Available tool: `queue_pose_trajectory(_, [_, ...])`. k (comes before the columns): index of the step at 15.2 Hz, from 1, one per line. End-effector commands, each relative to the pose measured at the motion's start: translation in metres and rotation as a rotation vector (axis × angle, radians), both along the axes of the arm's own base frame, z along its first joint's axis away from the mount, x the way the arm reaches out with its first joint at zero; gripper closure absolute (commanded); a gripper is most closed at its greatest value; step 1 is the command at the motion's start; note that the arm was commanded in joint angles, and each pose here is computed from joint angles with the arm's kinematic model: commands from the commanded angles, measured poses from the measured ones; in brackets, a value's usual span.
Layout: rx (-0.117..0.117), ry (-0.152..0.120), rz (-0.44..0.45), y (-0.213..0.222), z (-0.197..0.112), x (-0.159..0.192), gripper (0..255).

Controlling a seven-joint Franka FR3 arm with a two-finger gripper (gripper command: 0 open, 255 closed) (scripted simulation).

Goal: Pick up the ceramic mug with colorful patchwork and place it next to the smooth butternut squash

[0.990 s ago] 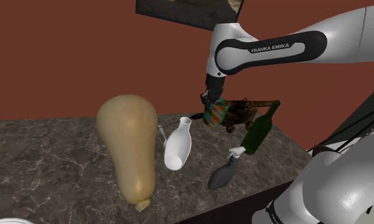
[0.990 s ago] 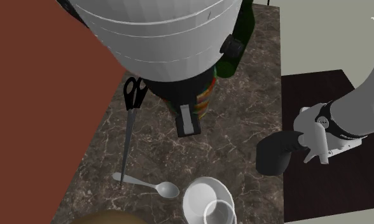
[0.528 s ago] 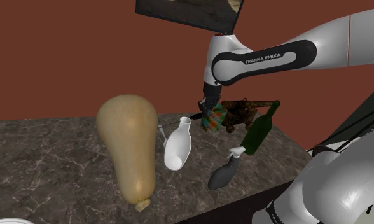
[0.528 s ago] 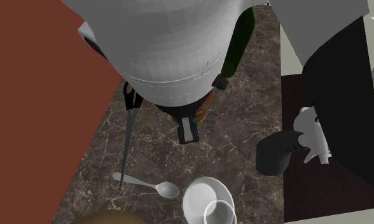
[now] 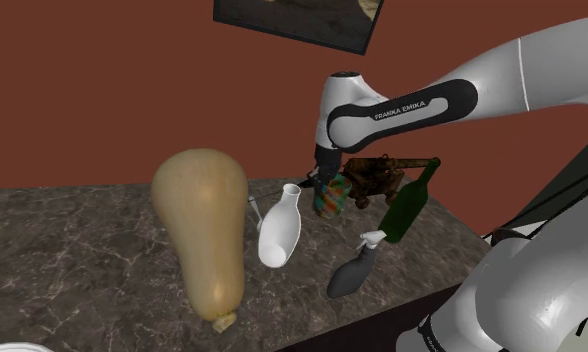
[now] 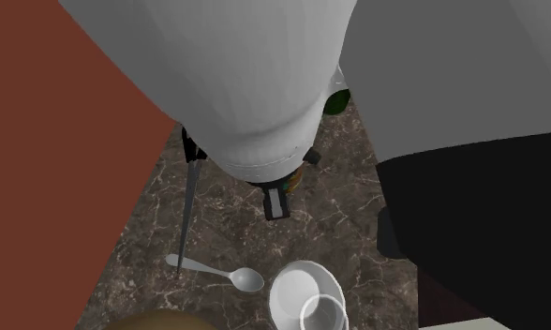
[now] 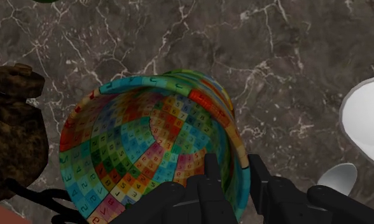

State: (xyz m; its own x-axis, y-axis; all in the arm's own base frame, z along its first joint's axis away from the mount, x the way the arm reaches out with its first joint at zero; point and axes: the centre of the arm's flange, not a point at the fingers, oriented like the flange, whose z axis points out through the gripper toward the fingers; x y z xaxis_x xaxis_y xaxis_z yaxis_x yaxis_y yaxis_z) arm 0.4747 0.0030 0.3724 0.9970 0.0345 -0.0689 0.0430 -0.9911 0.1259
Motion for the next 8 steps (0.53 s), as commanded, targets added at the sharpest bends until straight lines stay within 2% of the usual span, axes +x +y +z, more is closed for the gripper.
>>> queue_pose_trajectory(1, [0.0,-0.002,0.0,0.001,-0.01,0.0,255])
queue_pose_trajectory(8, [0.0,-0.002,0.0,0.001,-0.047,0.0,255])
